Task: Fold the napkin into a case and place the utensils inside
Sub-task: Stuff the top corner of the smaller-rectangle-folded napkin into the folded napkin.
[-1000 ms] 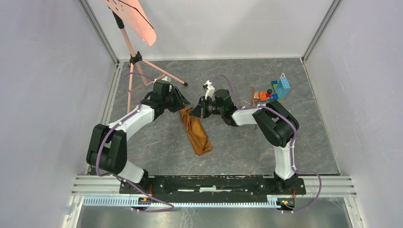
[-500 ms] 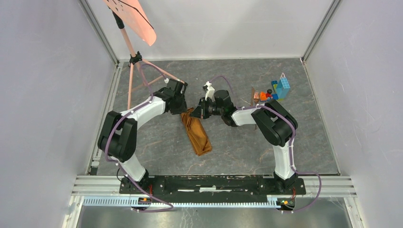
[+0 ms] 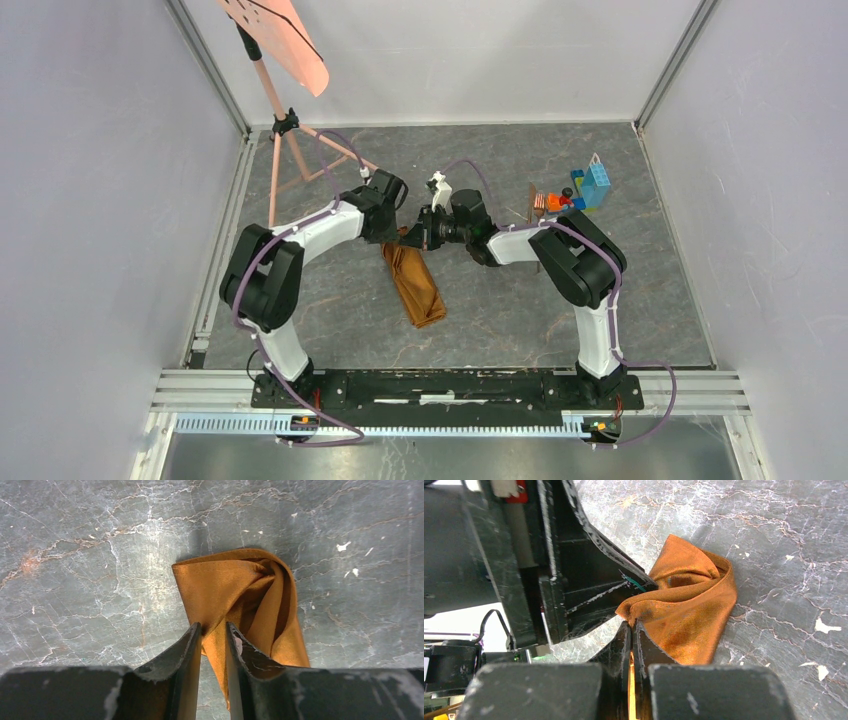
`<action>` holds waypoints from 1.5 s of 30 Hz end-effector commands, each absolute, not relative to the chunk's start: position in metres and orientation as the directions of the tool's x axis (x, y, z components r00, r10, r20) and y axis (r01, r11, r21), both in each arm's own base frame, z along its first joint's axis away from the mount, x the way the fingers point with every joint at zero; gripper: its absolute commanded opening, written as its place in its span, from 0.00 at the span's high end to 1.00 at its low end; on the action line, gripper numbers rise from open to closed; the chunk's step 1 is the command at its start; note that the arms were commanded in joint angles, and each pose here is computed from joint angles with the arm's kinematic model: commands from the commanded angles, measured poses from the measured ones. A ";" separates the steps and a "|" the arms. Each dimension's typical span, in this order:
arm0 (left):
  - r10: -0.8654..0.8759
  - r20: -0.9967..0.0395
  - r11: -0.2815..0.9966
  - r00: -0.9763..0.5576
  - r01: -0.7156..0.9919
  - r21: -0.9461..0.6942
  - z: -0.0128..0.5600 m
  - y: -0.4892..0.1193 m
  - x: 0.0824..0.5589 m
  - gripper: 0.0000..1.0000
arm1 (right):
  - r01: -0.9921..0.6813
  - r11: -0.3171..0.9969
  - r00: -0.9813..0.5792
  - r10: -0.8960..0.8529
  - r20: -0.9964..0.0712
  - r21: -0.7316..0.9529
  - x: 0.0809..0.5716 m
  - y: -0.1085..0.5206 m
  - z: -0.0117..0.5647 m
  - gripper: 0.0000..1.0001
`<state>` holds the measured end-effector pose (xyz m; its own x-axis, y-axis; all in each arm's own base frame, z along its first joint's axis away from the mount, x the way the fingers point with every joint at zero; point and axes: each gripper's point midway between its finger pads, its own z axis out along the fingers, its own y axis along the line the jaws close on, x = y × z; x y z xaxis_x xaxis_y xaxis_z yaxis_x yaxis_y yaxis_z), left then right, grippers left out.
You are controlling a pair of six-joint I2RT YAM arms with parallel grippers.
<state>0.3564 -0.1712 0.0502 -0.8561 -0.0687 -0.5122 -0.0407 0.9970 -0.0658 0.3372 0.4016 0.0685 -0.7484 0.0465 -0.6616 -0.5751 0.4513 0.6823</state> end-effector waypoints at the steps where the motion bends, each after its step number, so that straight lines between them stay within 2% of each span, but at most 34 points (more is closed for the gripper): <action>1: -0.009 -0.546 1.000 -0.838 -0.005 -0.009 0.056 -0.169 0.370 0.70 | -0.604 0.420 -0.725 0.064 -0.685 0.678 0.345 0.409 0.083 1.00; 10: -0.002 -0.565 1.000 -0.825 -0.005 0.004 0.063 -0.168 0.376 0.83 | -0.594 0.428 -0.733 0.060 -0.678 0.681 0.346 0.410 0.078 1.00; 15: 0.006 -0.570 1.000 -0.822 0.007 0.001 0.063 -0.170 0.377 0.98 | -0.591 0.434 -0.738 0.049 -0.673 0.680 0.348 0.414 0.074 1.00; 28: -0.014 -0.614 0.998 -0.789 0.024 -0.055 0.072 -0.174 0.368 0.98 | -0.534 0.493 -0.770 0.051 -0.636 0.687 0.362 0.426 0.053 1.00; 40: -0.067 -0.598 0.992 -0.799 0.010 -0.124 0.066 -0.180 0.359 0.98 | -0.578 0.453 -0.767 -0.019 -0.641 0.679 0.361 0.454 0.037 1.00; 45: -0.080 -0.599 0.994 -0.796 -0.017 -0.110 0.067 -0.171 0.356 0.98 | -0.624 0.385 -0.741 -0.017 -0.671 0.680 0.353 0.442 0.064 0.73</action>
